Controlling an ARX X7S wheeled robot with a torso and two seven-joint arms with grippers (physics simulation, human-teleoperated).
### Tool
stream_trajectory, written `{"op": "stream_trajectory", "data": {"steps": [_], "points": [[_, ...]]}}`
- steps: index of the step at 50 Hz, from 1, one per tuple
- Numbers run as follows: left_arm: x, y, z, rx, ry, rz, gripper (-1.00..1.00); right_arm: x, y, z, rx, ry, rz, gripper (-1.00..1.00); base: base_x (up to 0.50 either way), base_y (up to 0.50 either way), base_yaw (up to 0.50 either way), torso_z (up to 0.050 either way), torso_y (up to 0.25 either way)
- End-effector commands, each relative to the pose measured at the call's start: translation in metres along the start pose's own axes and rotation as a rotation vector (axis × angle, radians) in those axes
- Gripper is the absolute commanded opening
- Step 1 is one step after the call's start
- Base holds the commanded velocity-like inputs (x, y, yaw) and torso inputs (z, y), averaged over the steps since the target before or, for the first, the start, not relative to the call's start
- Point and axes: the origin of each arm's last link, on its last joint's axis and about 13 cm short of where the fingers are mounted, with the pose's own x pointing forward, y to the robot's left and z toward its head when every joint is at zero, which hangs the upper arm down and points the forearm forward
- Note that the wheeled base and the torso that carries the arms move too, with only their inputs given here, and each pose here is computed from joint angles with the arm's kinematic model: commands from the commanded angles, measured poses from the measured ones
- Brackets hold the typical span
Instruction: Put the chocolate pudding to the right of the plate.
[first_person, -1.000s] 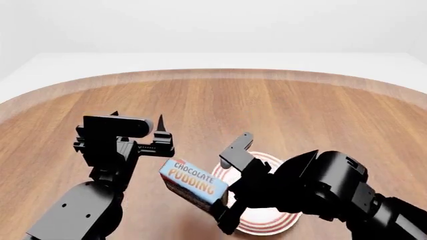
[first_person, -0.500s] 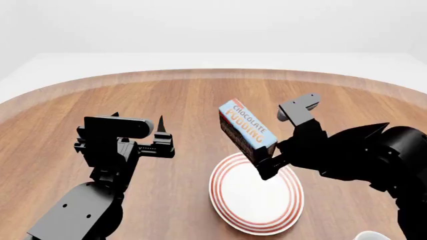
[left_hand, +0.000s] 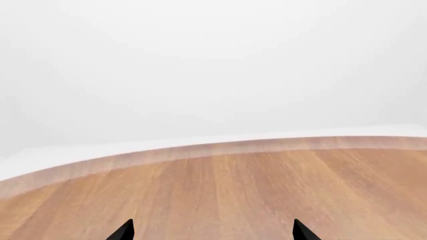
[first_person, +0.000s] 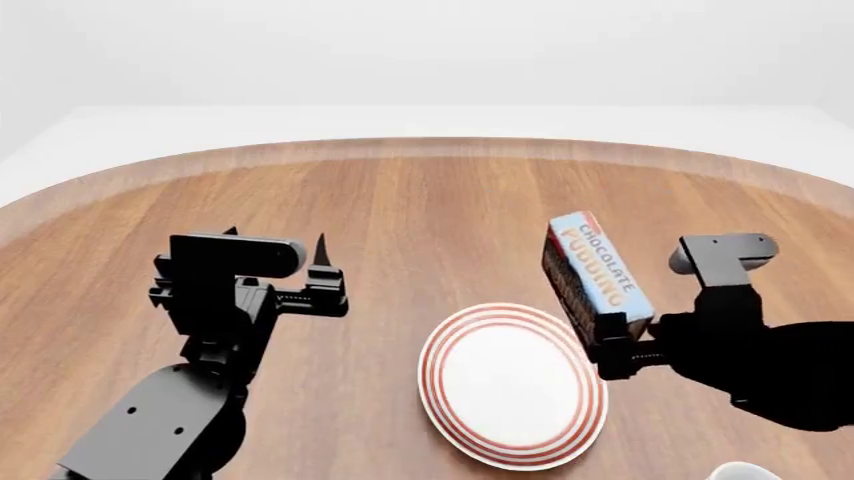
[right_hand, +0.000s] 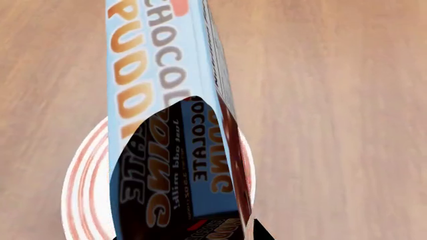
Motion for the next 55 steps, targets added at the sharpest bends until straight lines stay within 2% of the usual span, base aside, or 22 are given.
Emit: {"op": "stream_trajectory", "data": {"steps": [1, 19, 40, 55], "points": [[0.001, -0.001, -0.003, -0.003, 0.006, -0.002, 1.0, -0.019, -0.014, -0.012, 0.093, 0.036, -0.067, -1.0, 0.0, 0.0, 0.0, 0.0, 0.0], [0.0, 0.0, -0.006, -0.005, 0.013, 0.002, 1.0, 0.004, -0.029, -0.003, 0.147, 0.086, -0.107, -1.0, 0.0, 0.0, 0.0, 0.0, 0.0], [0.001, 0.0, -0.005, -0.003, 0.009, 0.002, 1.0, 0.018, -0.05, -0.036, 0.248, 0.135, -0.16, -1.0, 0.0, 0.0, 0.0, 0.0, 0.0], [0.0, 0.0, -0.007, -0.002, 0.013, 0.0, 1.0, 0.034, -0.061, -0.041, 0.274, 0.133, -0.16, -1.0, 0.0, 0.0, 0.0, 0.0, 0.0]]}}
